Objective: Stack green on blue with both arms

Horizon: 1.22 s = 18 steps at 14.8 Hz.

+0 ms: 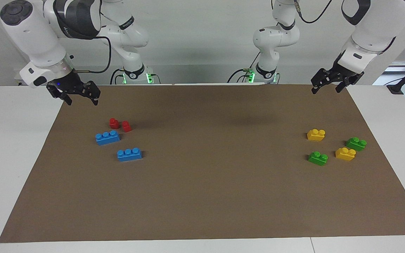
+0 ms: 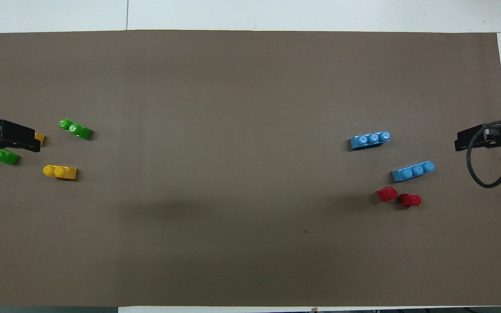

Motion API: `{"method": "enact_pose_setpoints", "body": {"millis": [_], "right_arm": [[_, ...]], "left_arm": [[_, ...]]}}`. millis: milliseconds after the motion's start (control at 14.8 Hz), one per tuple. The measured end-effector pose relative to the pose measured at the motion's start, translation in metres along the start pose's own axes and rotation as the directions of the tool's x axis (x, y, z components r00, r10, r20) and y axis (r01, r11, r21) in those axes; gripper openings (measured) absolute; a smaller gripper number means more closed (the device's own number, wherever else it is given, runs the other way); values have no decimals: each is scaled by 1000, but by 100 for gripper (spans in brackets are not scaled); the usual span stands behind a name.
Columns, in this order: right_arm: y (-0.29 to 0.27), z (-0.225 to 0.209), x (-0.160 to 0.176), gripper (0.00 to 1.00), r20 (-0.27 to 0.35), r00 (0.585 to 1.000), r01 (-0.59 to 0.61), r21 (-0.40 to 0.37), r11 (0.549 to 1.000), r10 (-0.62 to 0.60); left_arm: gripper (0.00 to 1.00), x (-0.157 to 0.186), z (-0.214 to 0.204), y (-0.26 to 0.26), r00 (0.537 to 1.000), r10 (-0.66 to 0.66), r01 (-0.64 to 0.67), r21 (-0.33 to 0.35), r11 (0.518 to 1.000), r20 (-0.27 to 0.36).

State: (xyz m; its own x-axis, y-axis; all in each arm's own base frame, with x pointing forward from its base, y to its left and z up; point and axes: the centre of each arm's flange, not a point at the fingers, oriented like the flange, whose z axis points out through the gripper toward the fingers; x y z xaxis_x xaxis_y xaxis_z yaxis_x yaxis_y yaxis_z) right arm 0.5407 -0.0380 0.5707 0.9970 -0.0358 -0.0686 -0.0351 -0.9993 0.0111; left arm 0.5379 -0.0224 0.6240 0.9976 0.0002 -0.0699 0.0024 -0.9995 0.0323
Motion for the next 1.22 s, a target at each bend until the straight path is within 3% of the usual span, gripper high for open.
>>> {"method": "enact_pose_setpoints", "body": {"millis": [814, 1017, 1220], "right_arm": [[2, -2, 2, 100, -23, 999, -43, 0, 999, 43], [3, -2, 3, 100, -25, 999, -46, 1, 999, 46], [6, -2, 2, 100, -25, 998, -51, 1, 999, 51]], "left_arm": [[100, 0, 0, -4, 1000, -28, 28, 0, 1000, 1], [100, 1, -1, -10, 989, -146, 146, -3, 989, -8], [100, 5, 2, -11, 951, -309, 309, -11, 951, -28]]}}
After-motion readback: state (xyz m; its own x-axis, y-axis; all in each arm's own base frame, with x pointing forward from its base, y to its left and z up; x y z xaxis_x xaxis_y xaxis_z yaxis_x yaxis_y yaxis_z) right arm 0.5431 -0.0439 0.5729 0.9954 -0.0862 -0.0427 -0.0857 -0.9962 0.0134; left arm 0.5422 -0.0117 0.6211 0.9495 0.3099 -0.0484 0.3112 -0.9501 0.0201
